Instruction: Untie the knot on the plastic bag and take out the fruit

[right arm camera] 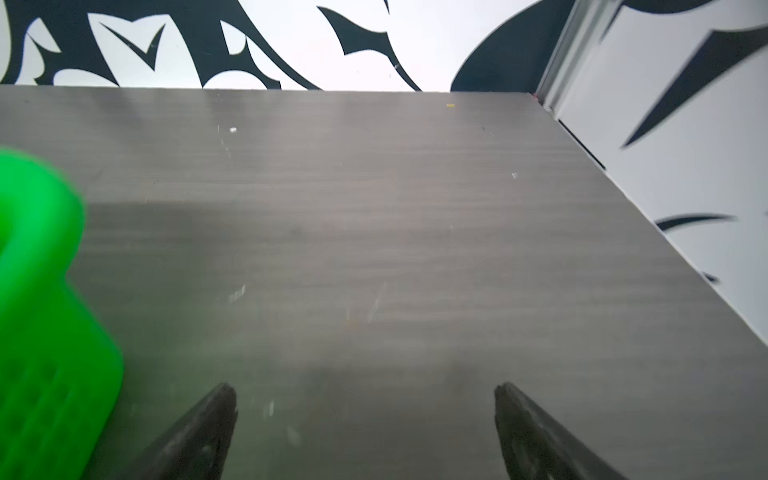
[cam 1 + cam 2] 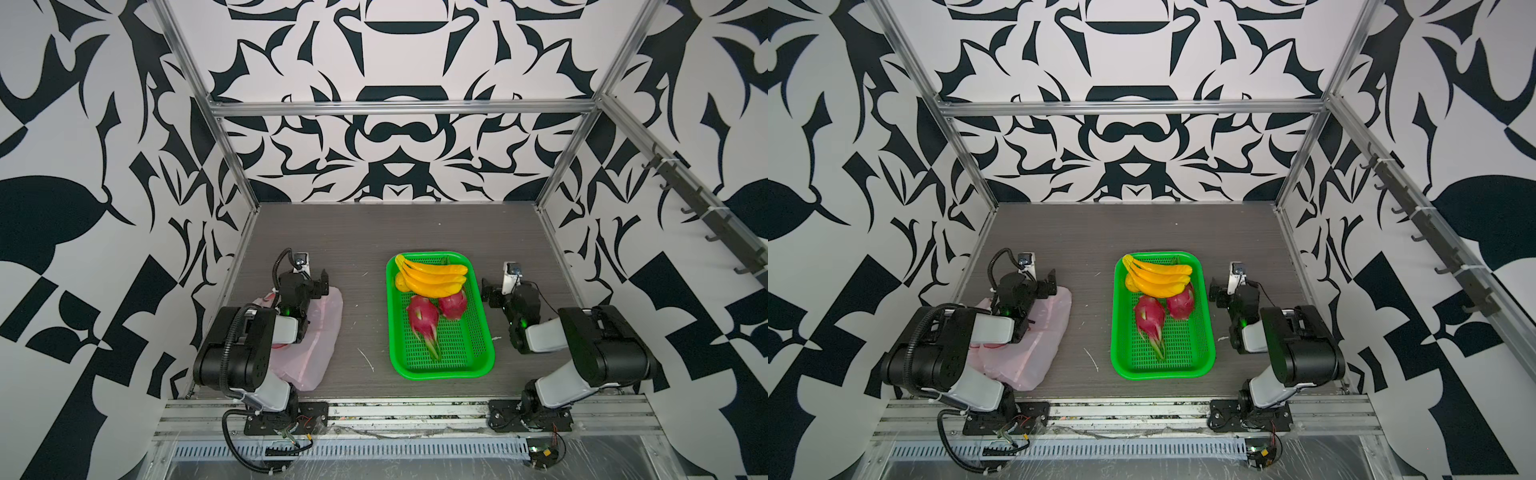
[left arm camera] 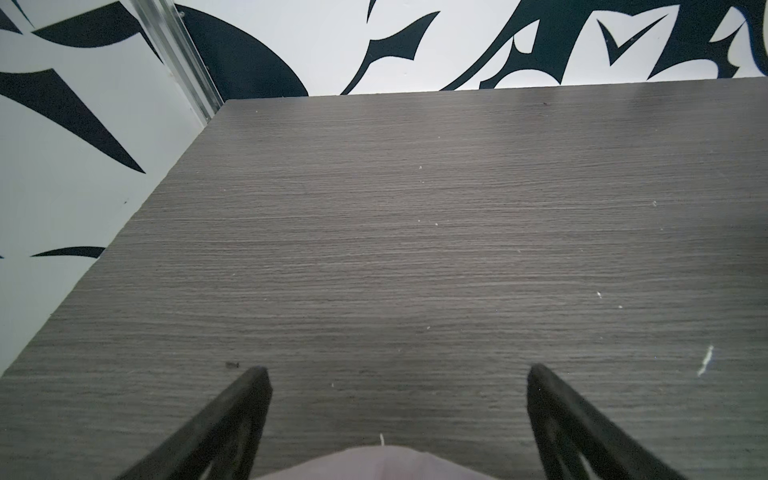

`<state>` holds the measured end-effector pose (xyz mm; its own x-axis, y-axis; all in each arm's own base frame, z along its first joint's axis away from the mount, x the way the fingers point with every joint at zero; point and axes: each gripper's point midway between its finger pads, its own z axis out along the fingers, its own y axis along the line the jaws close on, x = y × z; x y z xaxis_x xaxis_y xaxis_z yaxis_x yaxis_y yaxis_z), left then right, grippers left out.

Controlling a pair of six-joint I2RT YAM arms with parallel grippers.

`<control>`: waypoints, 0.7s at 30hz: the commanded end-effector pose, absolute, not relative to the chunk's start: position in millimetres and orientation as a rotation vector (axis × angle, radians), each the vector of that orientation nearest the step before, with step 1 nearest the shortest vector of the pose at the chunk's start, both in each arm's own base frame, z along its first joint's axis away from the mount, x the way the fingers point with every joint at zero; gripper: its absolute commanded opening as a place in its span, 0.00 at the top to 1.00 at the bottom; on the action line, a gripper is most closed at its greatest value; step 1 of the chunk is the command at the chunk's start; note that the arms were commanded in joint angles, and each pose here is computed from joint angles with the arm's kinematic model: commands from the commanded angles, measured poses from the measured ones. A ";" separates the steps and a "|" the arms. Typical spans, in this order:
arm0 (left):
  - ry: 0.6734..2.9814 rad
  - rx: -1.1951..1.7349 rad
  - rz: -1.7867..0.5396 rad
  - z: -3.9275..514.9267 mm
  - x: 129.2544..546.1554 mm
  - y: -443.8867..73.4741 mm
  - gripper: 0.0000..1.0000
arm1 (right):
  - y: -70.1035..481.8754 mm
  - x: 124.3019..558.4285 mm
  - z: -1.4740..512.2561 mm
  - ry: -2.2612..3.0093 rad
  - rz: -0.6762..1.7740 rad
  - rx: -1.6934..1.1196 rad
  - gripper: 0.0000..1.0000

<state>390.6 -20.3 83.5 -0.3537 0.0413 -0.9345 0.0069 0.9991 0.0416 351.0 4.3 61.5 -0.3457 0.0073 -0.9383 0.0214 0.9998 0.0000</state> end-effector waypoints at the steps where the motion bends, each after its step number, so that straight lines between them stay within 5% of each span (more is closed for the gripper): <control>1: 1.906 0.039 0.033 89.1 393.3 -20.3 0.01 | 0.9 350.5 92.3 1.774 -0.026 0.047 0.00; 5: 1.908 0.040 0.032 88.4 392.8 -20.4 0.01 | 4.6 387.9 75.4 1.985 -0.033 0.025 0.00; 14: 1.907 0.039 0.033 88.6 393.0 -20.3 0.01 | 3.2 349.1 95.9 1.745 -0.023 0.035 0.00; 21: 1.907 0.040 0.032 88.9 393.0 -20.5 0.01 | -2.4 379.8 83.9 1.894 -0.067 0.064 0.00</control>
